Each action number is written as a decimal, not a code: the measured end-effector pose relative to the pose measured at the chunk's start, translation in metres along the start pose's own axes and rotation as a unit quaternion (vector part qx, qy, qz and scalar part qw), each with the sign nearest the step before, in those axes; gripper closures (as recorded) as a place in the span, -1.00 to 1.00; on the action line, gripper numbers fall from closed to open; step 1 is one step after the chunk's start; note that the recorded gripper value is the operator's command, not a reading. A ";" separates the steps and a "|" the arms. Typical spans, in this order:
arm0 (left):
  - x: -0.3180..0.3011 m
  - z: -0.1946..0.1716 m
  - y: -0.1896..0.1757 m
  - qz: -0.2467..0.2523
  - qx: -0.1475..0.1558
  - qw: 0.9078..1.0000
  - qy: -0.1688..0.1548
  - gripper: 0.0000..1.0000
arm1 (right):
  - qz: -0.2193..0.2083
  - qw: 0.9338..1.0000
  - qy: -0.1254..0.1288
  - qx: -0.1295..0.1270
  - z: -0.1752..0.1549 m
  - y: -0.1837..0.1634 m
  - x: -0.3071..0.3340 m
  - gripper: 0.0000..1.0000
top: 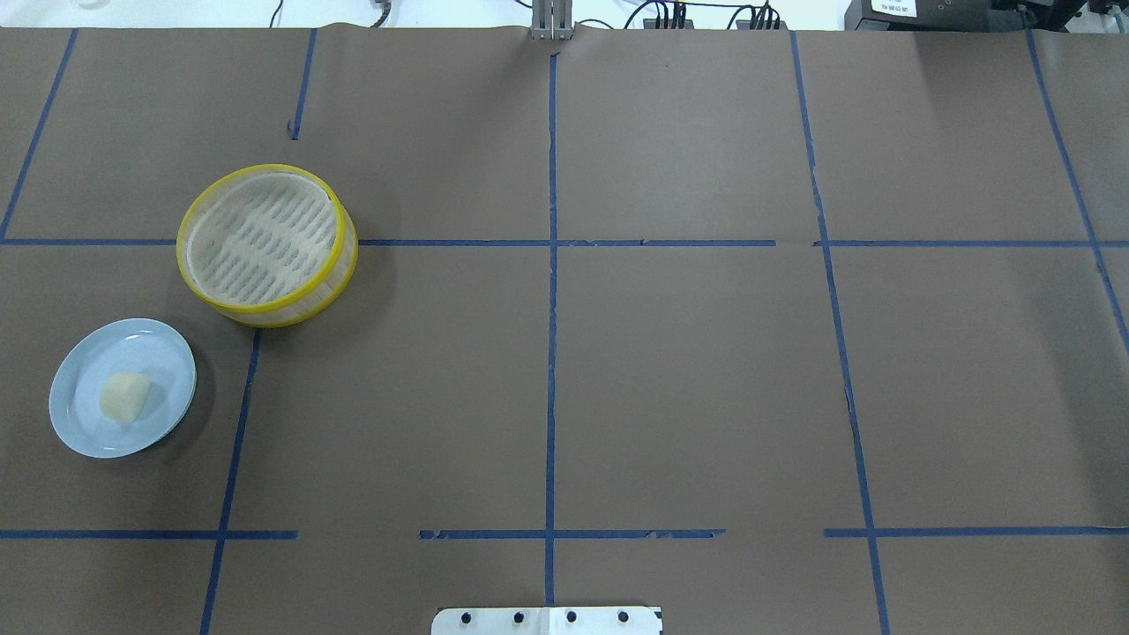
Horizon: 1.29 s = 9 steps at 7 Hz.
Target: Place bun in steamer
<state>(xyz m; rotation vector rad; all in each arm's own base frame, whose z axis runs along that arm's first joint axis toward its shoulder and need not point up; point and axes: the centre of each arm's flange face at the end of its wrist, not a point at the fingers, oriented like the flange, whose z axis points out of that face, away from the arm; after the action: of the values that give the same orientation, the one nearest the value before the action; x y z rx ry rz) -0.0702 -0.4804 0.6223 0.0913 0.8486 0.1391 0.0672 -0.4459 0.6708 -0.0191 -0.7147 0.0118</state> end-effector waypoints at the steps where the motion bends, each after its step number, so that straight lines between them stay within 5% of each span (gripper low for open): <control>1: 0.022 0.010 -0.010 0.007 0.007 1.000 0.001 -1.00 | 0.000 1.000 0.000 0.000 0.000 0.000 0.000 -1.00; 5: 0.165 0.091 -0.007 -0.026 0.045 0.998 0.037 -1.00 | 0.000 1.000 0.000 0.000 0.000 0.000 0.000 -1.00; 9: 0.255 0.173 0.032 -0.022 0.008 1.000 0.009 -0.96 | 0.000 1.000 0.000 0.000 0.000 0.000 0.000 -1.00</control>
<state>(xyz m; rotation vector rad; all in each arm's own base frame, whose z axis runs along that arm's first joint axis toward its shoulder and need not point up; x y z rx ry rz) 0.2237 -0.4131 0.5521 0.0872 0.8692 0.0924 0.0671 -0.4460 0.6708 -0.0190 -0.7147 0.0118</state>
